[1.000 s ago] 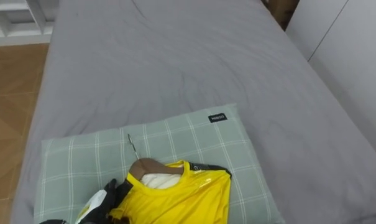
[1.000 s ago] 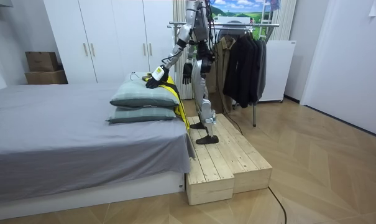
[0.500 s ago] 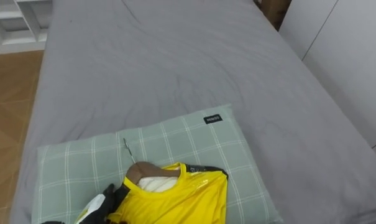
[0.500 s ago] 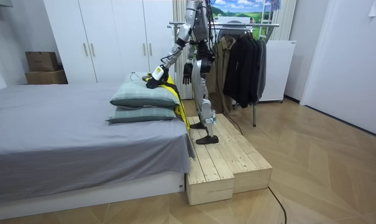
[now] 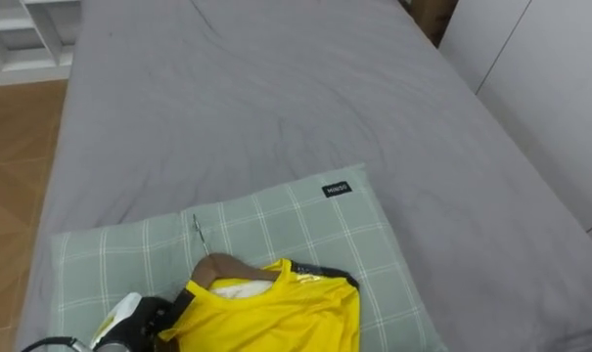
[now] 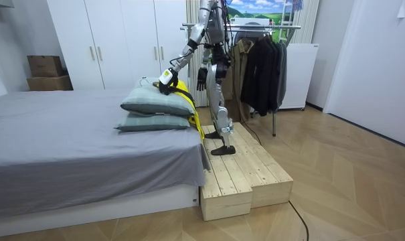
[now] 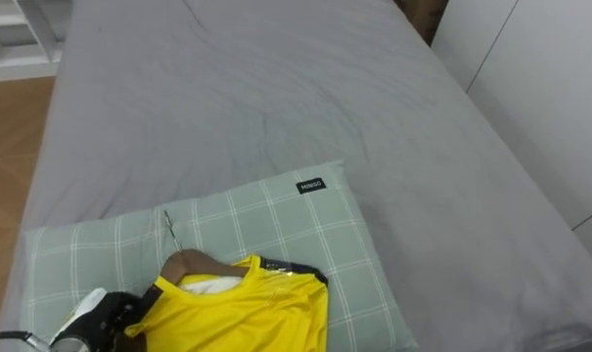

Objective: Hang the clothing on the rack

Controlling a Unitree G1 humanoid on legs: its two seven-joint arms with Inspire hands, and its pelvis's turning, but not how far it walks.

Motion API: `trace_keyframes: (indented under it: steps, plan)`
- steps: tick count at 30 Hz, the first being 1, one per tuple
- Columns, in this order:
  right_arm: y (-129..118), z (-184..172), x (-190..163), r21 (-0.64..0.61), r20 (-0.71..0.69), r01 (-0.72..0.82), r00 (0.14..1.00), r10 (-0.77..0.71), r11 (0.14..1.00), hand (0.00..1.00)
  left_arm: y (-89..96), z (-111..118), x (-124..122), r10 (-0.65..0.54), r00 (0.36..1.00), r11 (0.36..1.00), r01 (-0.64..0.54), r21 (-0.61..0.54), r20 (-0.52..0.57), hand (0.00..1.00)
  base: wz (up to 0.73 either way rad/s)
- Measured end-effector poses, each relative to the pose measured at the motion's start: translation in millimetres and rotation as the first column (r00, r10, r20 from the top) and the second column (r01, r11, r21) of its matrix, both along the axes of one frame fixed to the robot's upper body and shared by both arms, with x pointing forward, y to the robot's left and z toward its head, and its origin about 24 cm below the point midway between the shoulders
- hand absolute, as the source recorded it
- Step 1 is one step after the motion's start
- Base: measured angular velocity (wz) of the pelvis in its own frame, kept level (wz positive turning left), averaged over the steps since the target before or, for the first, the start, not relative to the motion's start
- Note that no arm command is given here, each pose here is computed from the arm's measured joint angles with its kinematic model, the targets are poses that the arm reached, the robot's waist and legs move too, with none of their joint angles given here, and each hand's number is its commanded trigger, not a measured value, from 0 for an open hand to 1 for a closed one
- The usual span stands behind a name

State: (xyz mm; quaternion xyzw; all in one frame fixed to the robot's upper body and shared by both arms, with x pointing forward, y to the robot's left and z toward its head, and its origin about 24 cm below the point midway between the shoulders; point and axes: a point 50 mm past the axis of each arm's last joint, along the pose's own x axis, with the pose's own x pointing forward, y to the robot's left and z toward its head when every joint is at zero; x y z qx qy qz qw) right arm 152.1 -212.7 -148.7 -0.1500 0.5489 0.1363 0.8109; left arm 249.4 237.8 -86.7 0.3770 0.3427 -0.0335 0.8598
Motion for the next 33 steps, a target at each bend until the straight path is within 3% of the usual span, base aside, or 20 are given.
trace_keyframes:
  steps: [7,33]
  plan:
    - [0.1,0.4,1.1,0.000,0.004,0.000,1.000,0.000,1.000,0.00,-13.2,-17.3,-17.5,-0.022,0.994,0.998,0.015,-0.065,-0.106,1.00,0.02]
    - [-1.9,0.6,1.4,-0.032,0.013,-0.005,1.000,0.005,0.999,0.00,-17.4,-24.2,-25.5,-0.037,0.986,0.995,0.021,-0.098,-0.165,1.00,0.00]
